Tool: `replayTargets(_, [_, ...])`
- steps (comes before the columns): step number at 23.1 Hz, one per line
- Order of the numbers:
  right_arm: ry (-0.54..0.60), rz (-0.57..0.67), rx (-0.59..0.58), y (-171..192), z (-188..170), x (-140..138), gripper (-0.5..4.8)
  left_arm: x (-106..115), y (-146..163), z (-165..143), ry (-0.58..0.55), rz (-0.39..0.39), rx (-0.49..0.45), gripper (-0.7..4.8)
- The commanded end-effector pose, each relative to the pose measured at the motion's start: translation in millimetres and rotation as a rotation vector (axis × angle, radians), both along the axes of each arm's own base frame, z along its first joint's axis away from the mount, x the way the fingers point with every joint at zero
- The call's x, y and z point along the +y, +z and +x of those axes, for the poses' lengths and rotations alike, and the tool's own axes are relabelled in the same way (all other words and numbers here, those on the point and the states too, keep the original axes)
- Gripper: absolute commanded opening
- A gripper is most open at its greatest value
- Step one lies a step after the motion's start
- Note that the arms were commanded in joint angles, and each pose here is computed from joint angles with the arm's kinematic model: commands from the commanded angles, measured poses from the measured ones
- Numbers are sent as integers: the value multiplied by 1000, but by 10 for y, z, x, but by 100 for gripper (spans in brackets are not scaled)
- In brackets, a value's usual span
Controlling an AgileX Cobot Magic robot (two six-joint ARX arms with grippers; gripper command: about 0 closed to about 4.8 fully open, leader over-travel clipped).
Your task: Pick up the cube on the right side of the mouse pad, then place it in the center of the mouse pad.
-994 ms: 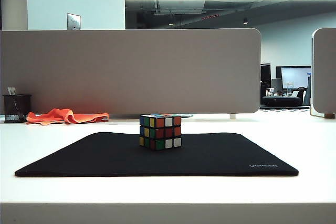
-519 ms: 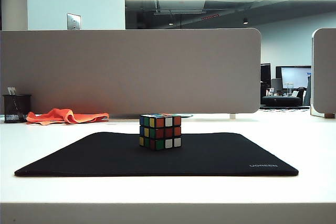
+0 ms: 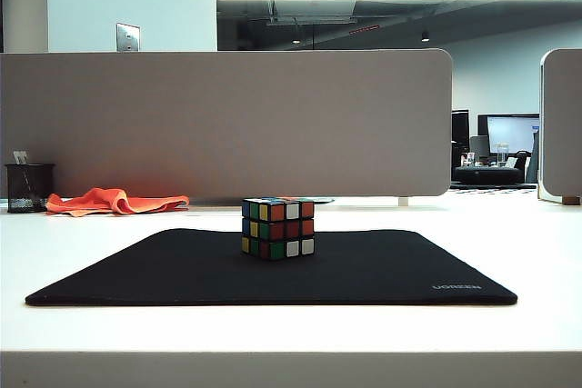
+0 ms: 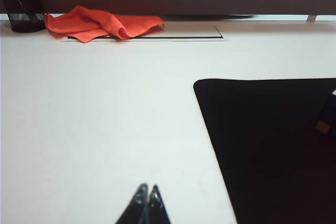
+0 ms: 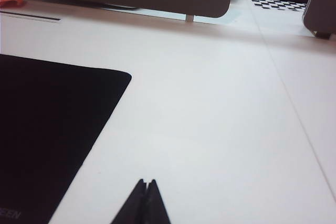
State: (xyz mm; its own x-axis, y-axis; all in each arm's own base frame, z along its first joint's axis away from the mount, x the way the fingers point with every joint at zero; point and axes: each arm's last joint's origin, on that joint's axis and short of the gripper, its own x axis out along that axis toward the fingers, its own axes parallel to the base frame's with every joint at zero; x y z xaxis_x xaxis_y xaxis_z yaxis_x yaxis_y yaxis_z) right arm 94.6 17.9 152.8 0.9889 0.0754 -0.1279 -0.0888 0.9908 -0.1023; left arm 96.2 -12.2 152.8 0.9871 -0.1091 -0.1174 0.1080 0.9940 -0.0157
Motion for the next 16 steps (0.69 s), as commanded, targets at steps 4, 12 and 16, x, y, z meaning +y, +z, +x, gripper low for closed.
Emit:
replayTargets(4, [0, 3, 10, -24, 1, 0, -8, 2, -30, -8, 1, 1, 43, -5])
replayTargets(12, [0, 3, 10, -24, 1, 0, -8, 2, -30, -8, 1, 1, 42, -5])
replayTargets(16, [0, 3, 10, -24, 1, 0, -8, 2, -30, -8, 1, 1, 42, -5])
